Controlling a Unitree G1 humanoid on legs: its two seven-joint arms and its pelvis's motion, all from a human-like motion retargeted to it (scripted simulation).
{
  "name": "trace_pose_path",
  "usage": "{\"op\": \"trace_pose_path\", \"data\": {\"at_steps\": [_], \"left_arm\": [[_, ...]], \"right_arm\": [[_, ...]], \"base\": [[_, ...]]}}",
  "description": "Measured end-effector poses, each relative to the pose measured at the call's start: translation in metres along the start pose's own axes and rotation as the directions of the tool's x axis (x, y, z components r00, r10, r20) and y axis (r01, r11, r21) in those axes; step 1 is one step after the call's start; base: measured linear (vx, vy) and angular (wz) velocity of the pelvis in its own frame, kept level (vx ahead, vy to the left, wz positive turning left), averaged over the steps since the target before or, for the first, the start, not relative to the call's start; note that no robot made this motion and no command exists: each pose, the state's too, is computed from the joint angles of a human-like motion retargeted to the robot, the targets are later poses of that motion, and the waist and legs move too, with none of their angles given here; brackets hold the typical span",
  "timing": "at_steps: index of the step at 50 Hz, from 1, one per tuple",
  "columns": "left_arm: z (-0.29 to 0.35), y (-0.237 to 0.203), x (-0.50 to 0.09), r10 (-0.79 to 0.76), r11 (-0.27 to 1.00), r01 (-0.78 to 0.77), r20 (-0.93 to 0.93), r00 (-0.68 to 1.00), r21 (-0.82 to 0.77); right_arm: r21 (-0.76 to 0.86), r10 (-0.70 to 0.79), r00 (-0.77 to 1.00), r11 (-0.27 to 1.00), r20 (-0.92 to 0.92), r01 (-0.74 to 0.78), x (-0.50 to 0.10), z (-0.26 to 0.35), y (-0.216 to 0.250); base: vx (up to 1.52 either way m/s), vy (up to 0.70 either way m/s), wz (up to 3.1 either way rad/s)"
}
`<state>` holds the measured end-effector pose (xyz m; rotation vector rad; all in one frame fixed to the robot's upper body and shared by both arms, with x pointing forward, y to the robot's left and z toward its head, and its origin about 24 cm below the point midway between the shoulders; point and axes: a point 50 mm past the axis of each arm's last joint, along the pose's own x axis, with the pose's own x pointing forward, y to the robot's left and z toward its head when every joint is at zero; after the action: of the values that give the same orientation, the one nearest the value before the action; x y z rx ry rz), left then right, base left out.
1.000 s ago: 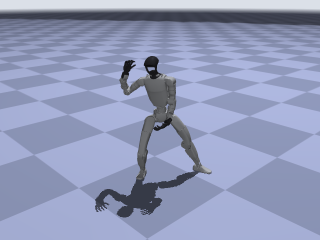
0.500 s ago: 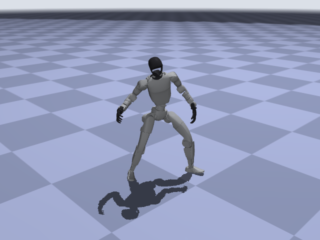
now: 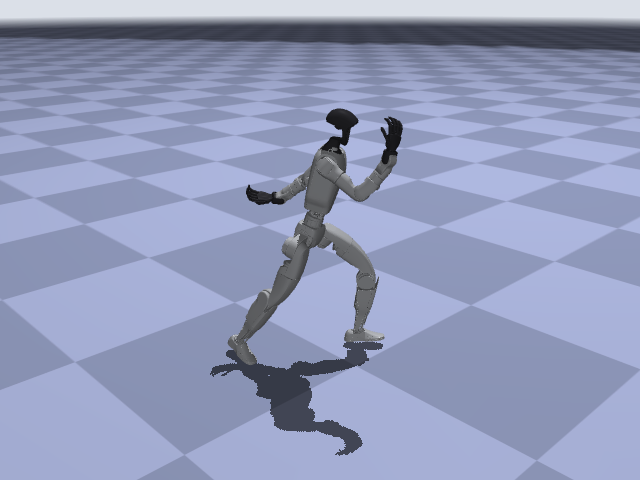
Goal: Kungfu
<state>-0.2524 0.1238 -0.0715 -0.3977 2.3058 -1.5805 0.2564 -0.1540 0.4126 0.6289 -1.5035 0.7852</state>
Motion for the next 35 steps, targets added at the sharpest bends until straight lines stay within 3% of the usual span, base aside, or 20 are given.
{"op": "trace_pose_path", "data": {"at_steps": [4, 10, 15, 21, 35], "left_arm": [[-0.003, 0.034, -0.041, 0.169, 0.984, -0.166, 0.043, 0.985, -0.066], [0.004, 0.074, -0.098, 0.463, 0.886, -0.445, 0.175, 0.869, -0.131], [-0.009, 0.088, -0.122, 0.576, 0.817, -0.569, 0.152, 0.803, -0.089], [-0.021, 0.077, -0.102, 0.464, 0.886, -0.464, 0.033, 0.885, -0.008], [-0.005, 0.057, -0.069, 0.317, 0.947, -0.317, 0.006, 0.948, 0.059]], "right_arm": [[-0.061, -0.141, 0.981, 0.987, 0.135, 0.15, -0.025, 0.03, -0.012], [0.017, -0.208, 0.978, 0.978, 0.026, 0.208, -0.058, 0.017, -0.017], [0.007, -0.258, 0.966, 0.966, -0.012, 0.259, -0.064, 0.009, -0.015], [0.029, -0.22, 0.972, 0.974, -0.076, 0.223, -0.063, 0.003, -0.016], [0.032, -0.221, 0.972, 0.974, -0.077, 0.224, -0.065, 0.003, -0.014]], "base": [[0.66, 0.12, 1.32], [0.62, 0.14, 1.8], [0.49, -0.08, 0.83], [0.55, -0.22, 0.92], [0.54, -0.33, 0.49]]}}
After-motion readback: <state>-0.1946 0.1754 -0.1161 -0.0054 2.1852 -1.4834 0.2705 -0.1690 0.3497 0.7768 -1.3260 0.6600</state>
